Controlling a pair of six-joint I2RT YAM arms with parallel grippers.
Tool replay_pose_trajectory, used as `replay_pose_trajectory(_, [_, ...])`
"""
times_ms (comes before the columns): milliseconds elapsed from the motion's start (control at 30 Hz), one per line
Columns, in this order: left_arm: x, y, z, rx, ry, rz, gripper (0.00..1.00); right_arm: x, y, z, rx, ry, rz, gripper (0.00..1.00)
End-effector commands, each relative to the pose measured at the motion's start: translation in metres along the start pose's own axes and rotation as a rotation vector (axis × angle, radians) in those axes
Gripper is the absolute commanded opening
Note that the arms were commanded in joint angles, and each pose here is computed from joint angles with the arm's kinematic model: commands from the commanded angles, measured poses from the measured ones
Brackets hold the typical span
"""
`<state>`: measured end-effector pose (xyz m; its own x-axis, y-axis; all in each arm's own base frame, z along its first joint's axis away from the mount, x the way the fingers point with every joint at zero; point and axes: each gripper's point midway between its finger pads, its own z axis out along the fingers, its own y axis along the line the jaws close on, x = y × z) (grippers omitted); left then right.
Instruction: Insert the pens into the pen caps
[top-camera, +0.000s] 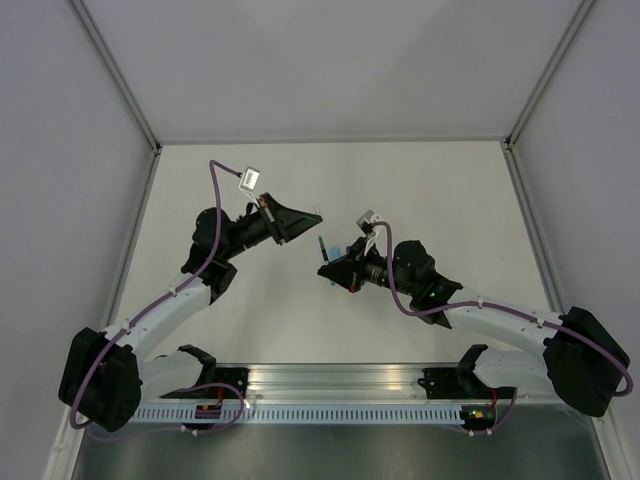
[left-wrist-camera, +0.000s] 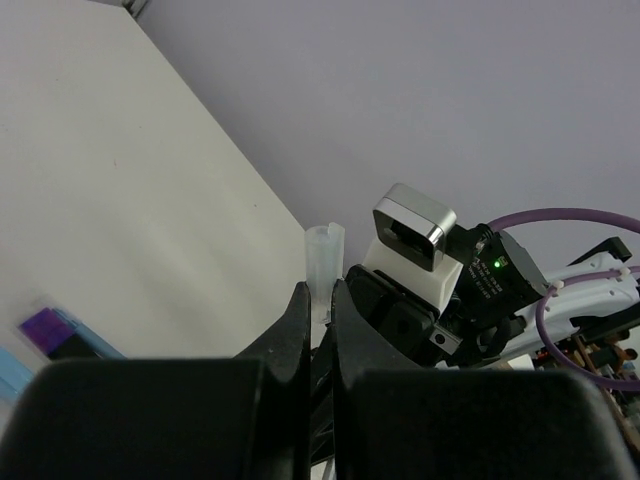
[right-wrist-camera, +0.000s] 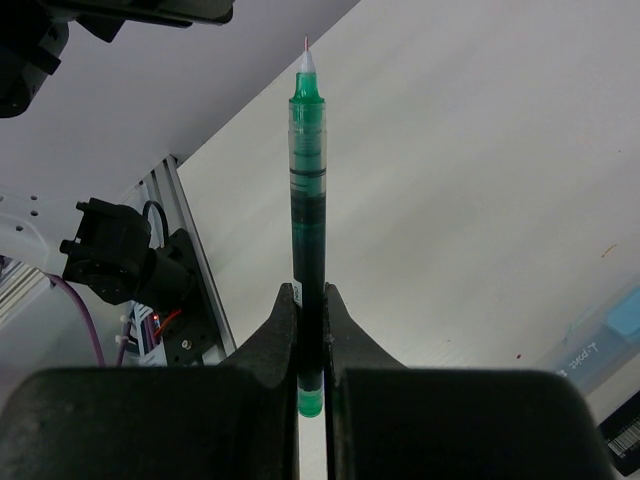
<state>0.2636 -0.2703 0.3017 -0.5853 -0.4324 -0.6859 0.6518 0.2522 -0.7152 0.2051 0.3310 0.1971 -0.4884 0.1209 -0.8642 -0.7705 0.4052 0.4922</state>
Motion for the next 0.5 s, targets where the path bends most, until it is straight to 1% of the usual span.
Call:
replay_pose_trajectory(0, [-0.0076, -0.0055, -0.0001, 0.016, -0.039, 0.086, 0.02, -0.0177, 0.0057, -0.0027, -0.008, -0.07, -0.016, 0.0])
replay_pose_trajectory(467, [-0.0037, -0.0077, 0.0014, 0.026, -0.036, 0.105, 0.02, -0.0263, 0.006, -0.0107, 0.012, -0.111, -0.024, 0.0])
